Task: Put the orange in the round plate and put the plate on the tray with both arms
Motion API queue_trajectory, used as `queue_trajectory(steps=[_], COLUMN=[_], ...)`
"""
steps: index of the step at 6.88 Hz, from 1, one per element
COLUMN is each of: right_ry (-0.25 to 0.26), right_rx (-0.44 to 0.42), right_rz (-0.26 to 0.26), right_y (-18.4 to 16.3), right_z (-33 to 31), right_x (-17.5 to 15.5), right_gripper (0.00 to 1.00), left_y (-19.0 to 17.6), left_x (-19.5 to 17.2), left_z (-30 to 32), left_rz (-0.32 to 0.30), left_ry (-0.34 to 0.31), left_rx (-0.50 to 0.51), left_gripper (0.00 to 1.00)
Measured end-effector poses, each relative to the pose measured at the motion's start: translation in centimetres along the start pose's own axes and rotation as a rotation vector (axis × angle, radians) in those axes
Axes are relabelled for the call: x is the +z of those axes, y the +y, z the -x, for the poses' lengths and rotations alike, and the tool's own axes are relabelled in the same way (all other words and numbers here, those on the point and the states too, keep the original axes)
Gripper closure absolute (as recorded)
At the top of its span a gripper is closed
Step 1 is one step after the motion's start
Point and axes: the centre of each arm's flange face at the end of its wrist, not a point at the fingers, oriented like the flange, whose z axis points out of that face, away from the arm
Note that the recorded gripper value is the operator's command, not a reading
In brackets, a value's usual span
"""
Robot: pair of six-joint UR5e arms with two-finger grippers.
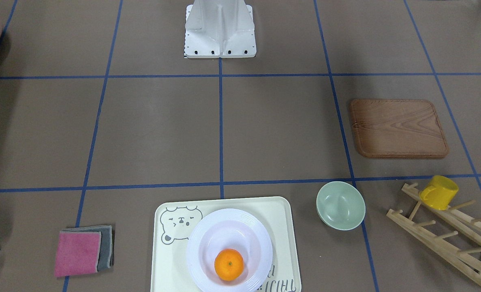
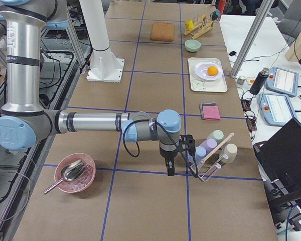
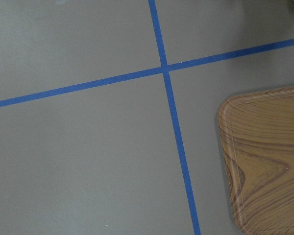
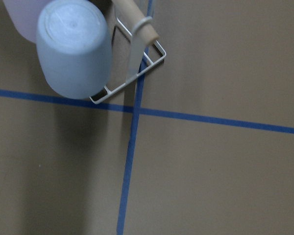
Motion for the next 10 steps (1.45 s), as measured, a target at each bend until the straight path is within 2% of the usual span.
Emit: queue_trajectory(steps=[2, 3, 10], right_ry=[-0.042, -0.05, -0.066], right_rx=[0.057, 0.073, 0.116], right_rz=[0.081, 0.1, 0.134], right_y=[1.7, 2.3, 3.3], right_z=[0.3, 0.3, -0.6], right_x=[-1.5, -1.5, -0.2], right_gripper=[0.0, 0.0, 0.0], left_y=[0.6, 0.7, 0.9], left_x=[0.3, 0.4, 0.5], left_z=[0.2, 0.2, 0.2], left_rz=[0.007, 0.007, 0.01], left_ry=[0.004, 0.004, 0.005], left_rx=[-0.006, -0.006, -0.007], left_gripper=[0.01, 0.01, 0.01])
